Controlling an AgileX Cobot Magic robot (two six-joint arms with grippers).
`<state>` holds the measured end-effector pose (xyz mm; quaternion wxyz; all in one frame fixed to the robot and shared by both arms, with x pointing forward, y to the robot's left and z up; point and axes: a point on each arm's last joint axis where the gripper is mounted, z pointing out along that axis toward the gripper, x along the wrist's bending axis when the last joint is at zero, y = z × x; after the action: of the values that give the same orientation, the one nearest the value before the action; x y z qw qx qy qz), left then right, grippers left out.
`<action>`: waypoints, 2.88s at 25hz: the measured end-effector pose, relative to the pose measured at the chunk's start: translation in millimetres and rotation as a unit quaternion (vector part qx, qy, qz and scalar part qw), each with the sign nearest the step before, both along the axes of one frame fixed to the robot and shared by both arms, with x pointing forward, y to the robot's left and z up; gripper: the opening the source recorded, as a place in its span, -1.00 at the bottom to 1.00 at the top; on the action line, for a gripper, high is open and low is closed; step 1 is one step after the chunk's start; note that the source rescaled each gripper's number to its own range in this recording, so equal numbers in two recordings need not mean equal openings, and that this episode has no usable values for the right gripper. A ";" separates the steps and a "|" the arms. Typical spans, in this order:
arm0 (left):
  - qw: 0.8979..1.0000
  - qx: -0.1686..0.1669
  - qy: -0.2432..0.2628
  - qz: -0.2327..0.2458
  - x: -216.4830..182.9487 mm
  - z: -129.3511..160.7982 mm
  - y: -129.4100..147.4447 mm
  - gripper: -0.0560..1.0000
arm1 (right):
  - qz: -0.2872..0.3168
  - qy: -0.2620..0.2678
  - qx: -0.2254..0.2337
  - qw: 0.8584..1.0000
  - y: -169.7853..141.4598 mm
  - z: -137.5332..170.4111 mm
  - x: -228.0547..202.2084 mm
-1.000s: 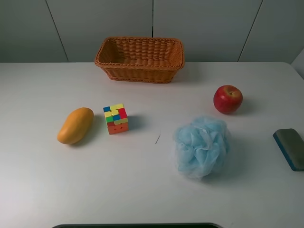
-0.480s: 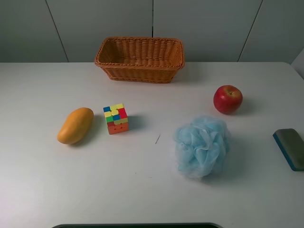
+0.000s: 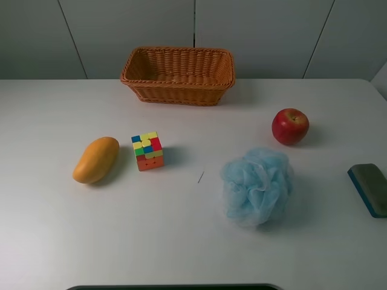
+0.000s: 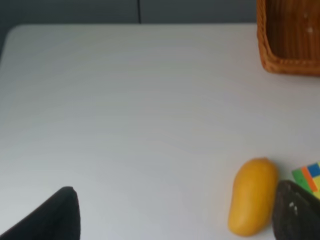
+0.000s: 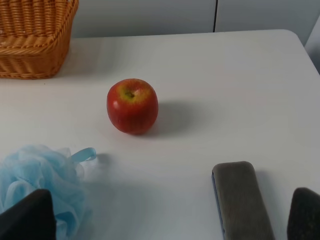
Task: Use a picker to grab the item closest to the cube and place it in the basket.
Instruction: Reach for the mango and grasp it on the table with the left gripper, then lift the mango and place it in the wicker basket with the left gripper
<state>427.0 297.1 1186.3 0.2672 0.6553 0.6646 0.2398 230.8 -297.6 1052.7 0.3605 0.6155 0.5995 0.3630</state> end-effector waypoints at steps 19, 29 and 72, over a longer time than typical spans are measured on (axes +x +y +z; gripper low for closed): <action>0.935 0.077 0.303 -0.171 118.3 -186.2 -131.6 1.00 | 0.000 0.000 0.000 1.000 0.0 0.0 0.0; 0.935 0.059 0.304 -0.172 110.5 -249.4 -133.5 1.00 | 0.000 0.000 0.000 1.000 0.0 0.0 0.0; 0.978 0.012 0.142 -0.152 116.9 -142.4 -133.9 -0.89 | 0.000 0.000 0.000 1.000 0.0 0.0 0.0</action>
<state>543.9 163.2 1043.8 0.1953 0.7792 0.5854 0.1090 230.8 -297.6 1052.7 0.3605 0.6155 0.5995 0.3630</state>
